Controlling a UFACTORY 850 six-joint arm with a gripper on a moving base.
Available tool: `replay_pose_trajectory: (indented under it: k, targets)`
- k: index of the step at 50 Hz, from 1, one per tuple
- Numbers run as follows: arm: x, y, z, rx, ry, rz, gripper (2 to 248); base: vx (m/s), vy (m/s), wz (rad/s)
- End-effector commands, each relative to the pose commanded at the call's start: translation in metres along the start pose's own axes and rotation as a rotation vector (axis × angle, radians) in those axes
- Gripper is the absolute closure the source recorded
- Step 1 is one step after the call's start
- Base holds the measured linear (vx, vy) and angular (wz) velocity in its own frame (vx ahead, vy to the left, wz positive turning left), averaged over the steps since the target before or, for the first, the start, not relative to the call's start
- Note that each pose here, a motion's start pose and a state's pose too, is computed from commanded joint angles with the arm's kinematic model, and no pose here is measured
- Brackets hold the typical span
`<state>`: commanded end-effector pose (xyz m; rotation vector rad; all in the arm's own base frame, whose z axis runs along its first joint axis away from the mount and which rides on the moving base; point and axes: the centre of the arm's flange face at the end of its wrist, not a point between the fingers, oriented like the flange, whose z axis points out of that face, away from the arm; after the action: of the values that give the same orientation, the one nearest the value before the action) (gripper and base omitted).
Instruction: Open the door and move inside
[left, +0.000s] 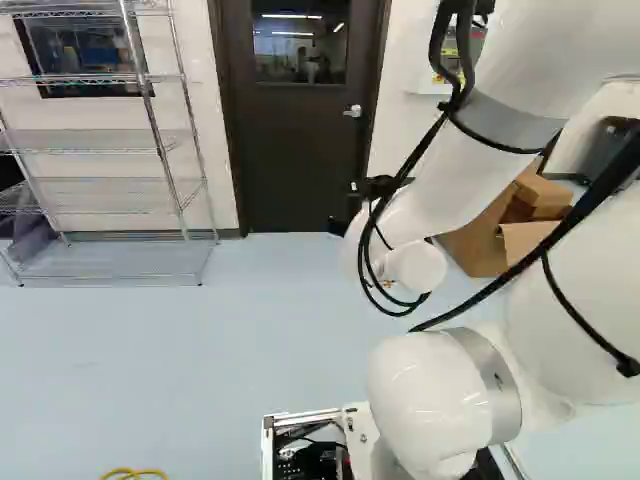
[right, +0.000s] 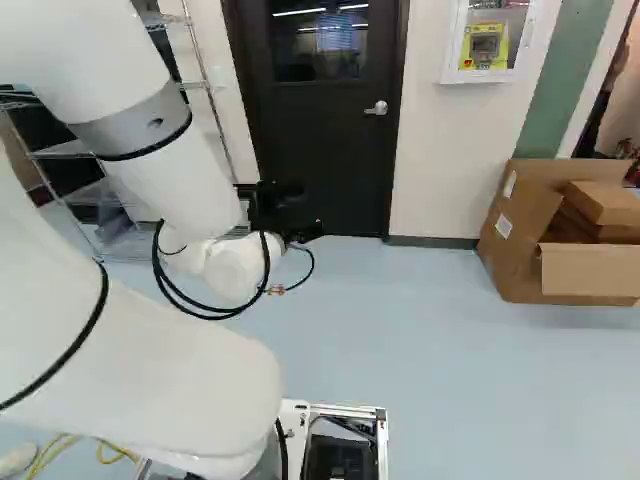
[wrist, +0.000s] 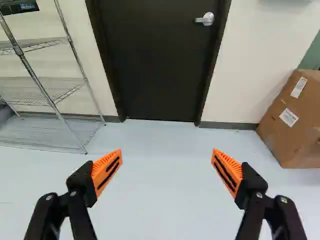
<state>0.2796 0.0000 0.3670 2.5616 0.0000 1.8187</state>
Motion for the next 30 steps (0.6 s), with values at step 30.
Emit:
replay_pose_trajectory:
  k: [30]
  targets:
    - [0.0000,0.0000,0.0000,0.000,0.000,0.000,3,0.000,0.000,0.000]
